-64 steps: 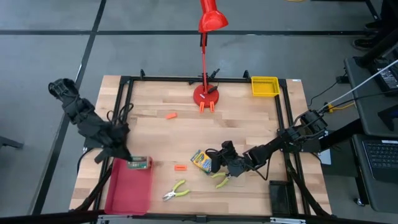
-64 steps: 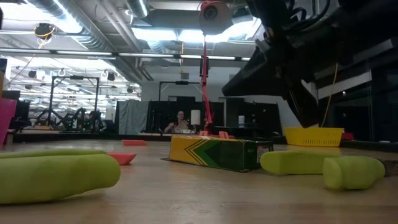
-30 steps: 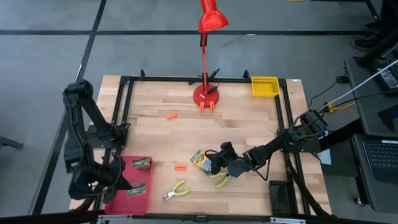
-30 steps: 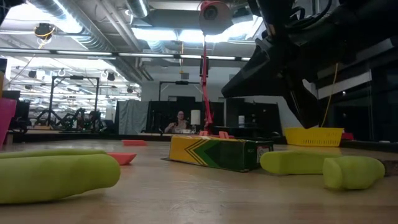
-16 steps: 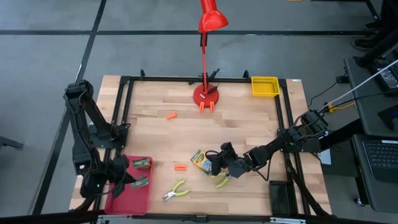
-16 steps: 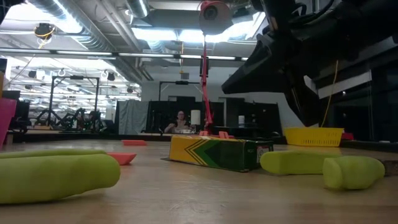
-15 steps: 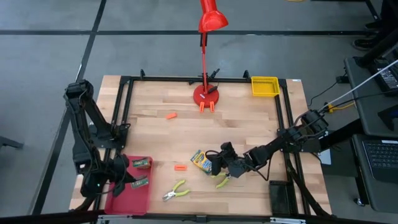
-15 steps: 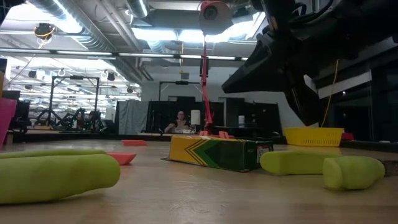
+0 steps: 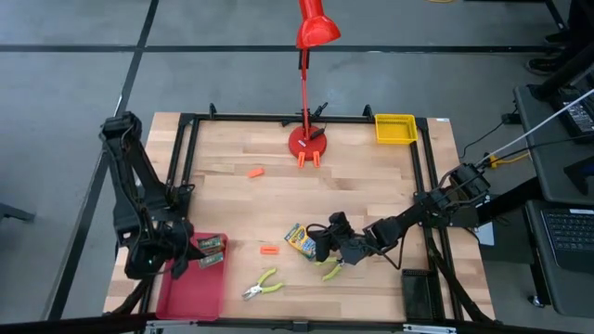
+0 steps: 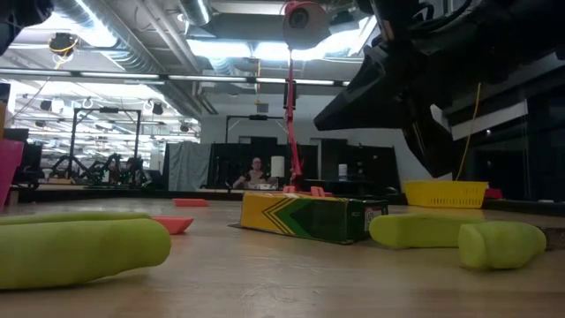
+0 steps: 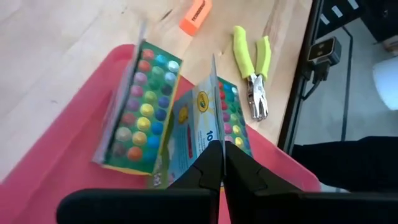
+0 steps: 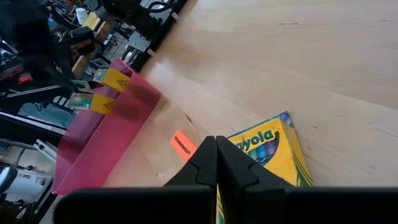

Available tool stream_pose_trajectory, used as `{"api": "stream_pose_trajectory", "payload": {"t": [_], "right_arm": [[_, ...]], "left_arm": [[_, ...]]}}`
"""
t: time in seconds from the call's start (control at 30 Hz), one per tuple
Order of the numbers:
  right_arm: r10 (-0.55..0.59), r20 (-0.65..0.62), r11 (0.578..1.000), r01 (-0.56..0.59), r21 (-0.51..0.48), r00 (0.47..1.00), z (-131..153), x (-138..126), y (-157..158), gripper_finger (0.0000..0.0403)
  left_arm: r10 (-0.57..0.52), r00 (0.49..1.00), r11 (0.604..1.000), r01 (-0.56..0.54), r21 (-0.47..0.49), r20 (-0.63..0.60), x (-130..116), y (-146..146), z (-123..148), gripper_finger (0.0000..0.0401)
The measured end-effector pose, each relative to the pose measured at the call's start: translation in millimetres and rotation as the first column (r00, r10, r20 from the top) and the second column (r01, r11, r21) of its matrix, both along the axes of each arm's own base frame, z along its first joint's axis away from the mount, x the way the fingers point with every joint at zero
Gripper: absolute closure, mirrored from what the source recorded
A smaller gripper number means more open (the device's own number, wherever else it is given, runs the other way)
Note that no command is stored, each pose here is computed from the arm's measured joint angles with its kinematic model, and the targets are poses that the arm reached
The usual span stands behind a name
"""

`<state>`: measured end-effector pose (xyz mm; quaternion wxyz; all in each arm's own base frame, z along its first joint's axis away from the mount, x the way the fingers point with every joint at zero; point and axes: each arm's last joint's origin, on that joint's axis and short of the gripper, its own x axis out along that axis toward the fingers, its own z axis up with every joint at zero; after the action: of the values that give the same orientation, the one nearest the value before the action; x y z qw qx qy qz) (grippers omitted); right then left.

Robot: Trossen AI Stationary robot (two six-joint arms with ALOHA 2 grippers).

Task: Pick & Place School Supplies
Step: Put the yellow crayon box into the red bin

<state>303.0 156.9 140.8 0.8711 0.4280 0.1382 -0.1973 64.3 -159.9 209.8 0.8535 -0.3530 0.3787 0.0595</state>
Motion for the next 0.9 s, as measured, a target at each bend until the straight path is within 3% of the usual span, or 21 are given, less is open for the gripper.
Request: {"api": "stream_pose_trajectory", "payload": {"t": [0.43,0.9], "right_arm": [[-0.002,-0.007,1.0,0.002,-0.001,1.0,4.4,3.6,2.1,0.0403],[-0.01,-0.002,1.0,0.01,0.018,1.0,4.4,3.6,2.1,0.0403]], "left_arm": [[-0.065,0.997,0.998,0.066,0.024,-0.031,-3.6,8.2,-6.4,0.0393],[-0.059,0.998,0.998,0.059,0.037,-0.004,-4.5,13.9,-3.0,0.0324]]}}
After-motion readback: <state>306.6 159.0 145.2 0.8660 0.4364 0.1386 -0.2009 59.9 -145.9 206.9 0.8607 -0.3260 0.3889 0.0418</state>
